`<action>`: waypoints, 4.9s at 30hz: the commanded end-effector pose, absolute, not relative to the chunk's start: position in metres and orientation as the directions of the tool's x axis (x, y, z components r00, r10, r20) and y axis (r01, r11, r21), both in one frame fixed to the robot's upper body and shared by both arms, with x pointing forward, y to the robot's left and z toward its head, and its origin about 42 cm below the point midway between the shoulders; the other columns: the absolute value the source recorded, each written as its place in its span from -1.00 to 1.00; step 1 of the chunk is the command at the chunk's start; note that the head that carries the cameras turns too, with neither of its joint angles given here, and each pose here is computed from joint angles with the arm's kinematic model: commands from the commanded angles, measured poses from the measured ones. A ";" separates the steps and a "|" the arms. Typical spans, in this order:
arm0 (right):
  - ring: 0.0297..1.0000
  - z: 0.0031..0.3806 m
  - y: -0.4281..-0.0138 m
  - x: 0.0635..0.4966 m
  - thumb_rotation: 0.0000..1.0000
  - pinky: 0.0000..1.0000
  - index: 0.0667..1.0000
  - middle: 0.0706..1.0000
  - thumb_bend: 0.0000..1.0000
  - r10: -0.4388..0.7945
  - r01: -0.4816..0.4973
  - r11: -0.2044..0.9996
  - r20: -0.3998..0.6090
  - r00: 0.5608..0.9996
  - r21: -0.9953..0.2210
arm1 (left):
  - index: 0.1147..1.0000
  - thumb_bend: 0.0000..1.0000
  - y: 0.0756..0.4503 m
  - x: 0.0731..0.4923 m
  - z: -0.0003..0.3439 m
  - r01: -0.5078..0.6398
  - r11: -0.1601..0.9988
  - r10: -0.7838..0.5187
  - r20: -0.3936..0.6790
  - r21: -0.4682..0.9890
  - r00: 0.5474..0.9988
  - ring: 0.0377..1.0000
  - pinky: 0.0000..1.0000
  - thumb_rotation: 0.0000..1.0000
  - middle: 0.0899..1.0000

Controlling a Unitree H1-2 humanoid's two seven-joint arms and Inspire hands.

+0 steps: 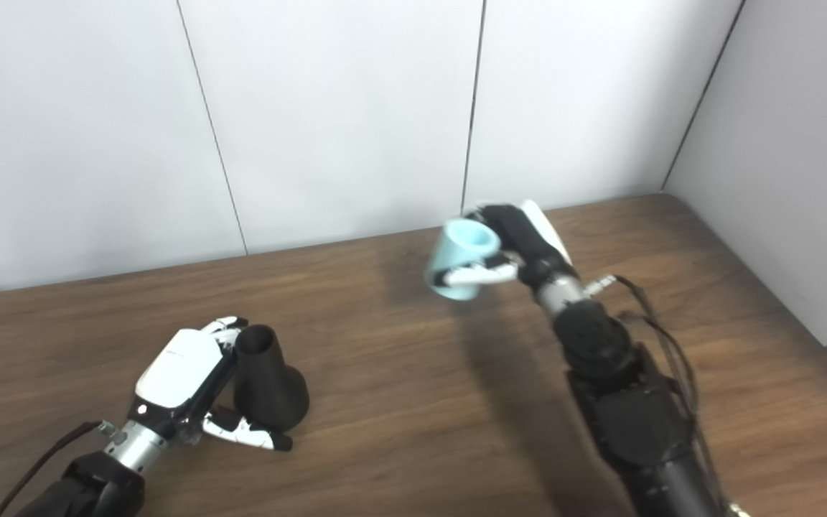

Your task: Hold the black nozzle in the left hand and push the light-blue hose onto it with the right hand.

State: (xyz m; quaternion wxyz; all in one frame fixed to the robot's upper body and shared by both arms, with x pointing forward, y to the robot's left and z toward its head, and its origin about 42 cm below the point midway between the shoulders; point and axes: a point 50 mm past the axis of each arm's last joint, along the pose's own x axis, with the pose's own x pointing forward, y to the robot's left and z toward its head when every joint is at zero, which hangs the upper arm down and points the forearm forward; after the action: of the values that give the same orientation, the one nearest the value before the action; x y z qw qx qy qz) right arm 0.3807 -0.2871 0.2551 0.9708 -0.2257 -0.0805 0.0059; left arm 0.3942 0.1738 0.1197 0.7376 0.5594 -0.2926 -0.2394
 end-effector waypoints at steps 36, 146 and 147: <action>-0.28 0.317 -0.186 0.387 -1.00 -0.39 -0.09 -0.18 0.06 0.392 -0.251 0.820 0.184 0.902 -0.514 | -0.19 0.05 0.134 0.345 0.053 0.275 0.036 -0.690 -0.175 0.961 0.702 0.18 0.72 -1.00 -0.09; -0.28 0.296 -0.168 0.388 -1.00 -0.49 0.01 -0.18 0.03 0.491 -0.353 0.733 0.094 0.866 -0.581 | -0.18 0.05 0.129 0.349 0.064 0.294 0.020 -0.676 -0.204 0.955 0.708 0.17 0.73 -1.00 -0.10; -0.29 0.297 -0.168 0.389 -1.00 -0.49 0.02 -0.18 0.03 0.493 -0.353 0.731 0.095 0.865 -0.584 | -0.19 0.05 0.129 0.349 0.064 0.295 0.021 -0.676 -0.204 0.955 0.709 0.16 0.73 -1.00 -0.10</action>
State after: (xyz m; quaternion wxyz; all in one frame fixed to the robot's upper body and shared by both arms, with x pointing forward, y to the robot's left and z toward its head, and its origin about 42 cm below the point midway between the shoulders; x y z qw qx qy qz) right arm 0.3910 -0.1628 0.2785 0.9337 -0.2635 -0.0878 0.2261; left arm 0.3889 0.1354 0.1300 0.7388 0.5795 -0.2671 -0.2169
